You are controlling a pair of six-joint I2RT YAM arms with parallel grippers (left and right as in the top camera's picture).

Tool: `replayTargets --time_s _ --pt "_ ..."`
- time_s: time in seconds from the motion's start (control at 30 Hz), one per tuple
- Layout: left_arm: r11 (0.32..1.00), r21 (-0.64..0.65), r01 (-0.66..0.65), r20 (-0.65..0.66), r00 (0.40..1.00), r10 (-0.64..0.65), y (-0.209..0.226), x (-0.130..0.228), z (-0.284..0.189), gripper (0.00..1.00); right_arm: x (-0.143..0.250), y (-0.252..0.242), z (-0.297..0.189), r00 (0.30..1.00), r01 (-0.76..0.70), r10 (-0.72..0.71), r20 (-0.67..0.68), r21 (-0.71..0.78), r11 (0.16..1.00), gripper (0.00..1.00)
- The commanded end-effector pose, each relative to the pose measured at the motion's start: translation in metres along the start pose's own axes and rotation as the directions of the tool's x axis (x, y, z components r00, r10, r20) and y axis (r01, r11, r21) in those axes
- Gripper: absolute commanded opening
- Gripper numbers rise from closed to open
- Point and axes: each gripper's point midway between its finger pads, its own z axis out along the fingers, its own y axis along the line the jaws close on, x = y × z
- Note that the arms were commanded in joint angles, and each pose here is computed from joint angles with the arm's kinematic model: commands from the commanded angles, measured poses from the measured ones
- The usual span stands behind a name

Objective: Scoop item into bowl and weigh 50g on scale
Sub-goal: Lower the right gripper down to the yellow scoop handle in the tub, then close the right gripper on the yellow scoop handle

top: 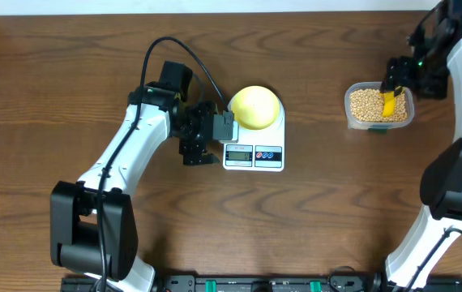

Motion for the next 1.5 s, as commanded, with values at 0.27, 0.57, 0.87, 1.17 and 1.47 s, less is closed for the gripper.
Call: replayTargets --time_s 0.27,0.57,0.87,1.17,1.47 --pt "1.0 0.02 0.0 0.012 1.0 0.0 -0.005 -0.001 0.003 0.98 0.003 -0.001 0.032 1.0 0.003 -0.003 0.007 0.002 1.0 0.45" --pt "1.0 0.02 0.0 0.012 1.0 0.0 -0.005 -0.001 0.003 0.98 -0.018 0.014 0.032 0.995 0.037 -0.036 0.091 -0.015 0.999 0.08" --pt "1.0 0.02 0.0 0.012 1.0 0.0 -0.005 -0.001 0.003 0.98 -0.03 0.028 0.032 0.987 0.073 -0.069 0.143 -0.018 0.997 0.06" --pt "1.0 0.02 0.0 0.012 1.0 0.0 -0.005 -0.001 0.003 0.98 -0.026 0.028 0.029 0.99 0.07 -0.068 0.128 -0.018 0.997 0.49" --pt "1.0 0.02 0.0 0.012 1.0 0.0 -0.005 -0.001 0.003 0.98 -0.02 0.028 -0.004 0.989 0.115 -0.114 0.095 0.0 0.993 0.62"
